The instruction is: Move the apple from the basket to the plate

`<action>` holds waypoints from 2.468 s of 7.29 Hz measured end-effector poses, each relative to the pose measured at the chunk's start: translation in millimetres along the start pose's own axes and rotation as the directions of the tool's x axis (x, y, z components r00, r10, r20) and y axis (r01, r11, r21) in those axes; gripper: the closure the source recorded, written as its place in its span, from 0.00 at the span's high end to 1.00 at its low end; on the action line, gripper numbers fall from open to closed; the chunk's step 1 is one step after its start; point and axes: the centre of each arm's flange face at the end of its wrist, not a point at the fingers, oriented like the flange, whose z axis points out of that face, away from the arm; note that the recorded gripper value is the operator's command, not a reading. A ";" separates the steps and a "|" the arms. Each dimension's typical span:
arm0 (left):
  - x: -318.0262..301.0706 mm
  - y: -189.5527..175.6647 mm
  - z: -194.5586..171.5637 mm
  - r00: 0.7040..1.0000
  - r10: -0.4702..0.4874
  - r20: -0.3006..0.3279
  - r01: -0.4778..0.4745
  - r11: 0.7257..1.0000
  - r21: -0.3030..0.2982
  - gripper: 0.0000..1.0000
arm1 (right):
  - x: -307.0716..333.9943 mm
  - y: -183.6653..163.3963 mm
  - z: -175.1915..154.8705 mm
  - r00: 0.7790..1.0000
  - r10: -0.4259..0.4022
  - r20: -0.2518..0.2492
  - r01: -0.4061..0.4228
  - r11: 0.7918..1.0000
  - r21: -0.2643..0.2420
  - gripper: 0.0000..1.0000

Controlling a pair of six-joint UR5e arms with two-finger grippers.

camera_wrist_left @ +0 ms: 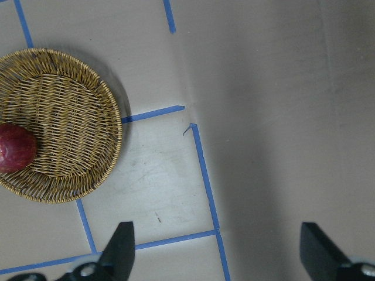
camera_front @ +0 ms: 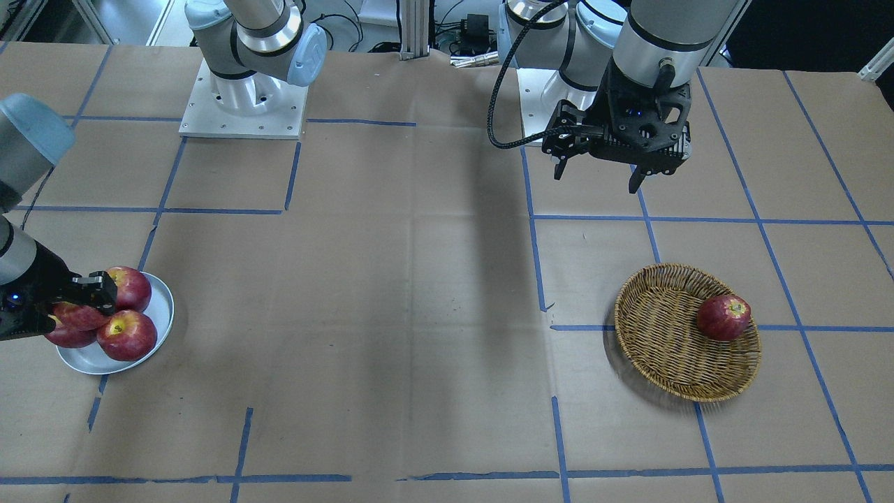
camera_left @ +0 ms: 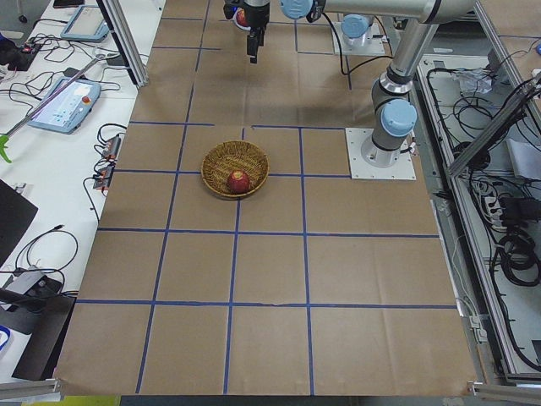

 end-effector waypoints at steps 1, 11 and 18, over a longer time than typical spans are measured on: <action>0.0 0.1 0.1 1.000 0.000 0.000 0.000 1.000 0.000 0.99 | 1.8 1.1 -0.4 1.000 0.003 -0.004 -0.003 1.000 -0.004 1.00; 1.6 8.6 5.1 1.000 0.002 -0.002 -0.002 1.000 -0.009 0.99 | -171.1 25.8 -208.2 0.993 0.118 -0.020 -0.118 0.993 0.007 1.00; 1.6 8.4 4.8 1.000 -0.002 -0.002 0.002 1.000 -0.008 0.99 | -260.3 40.4 -217.9 0.993 0.114 -0.018 -0.114 0.993 0.000 1.00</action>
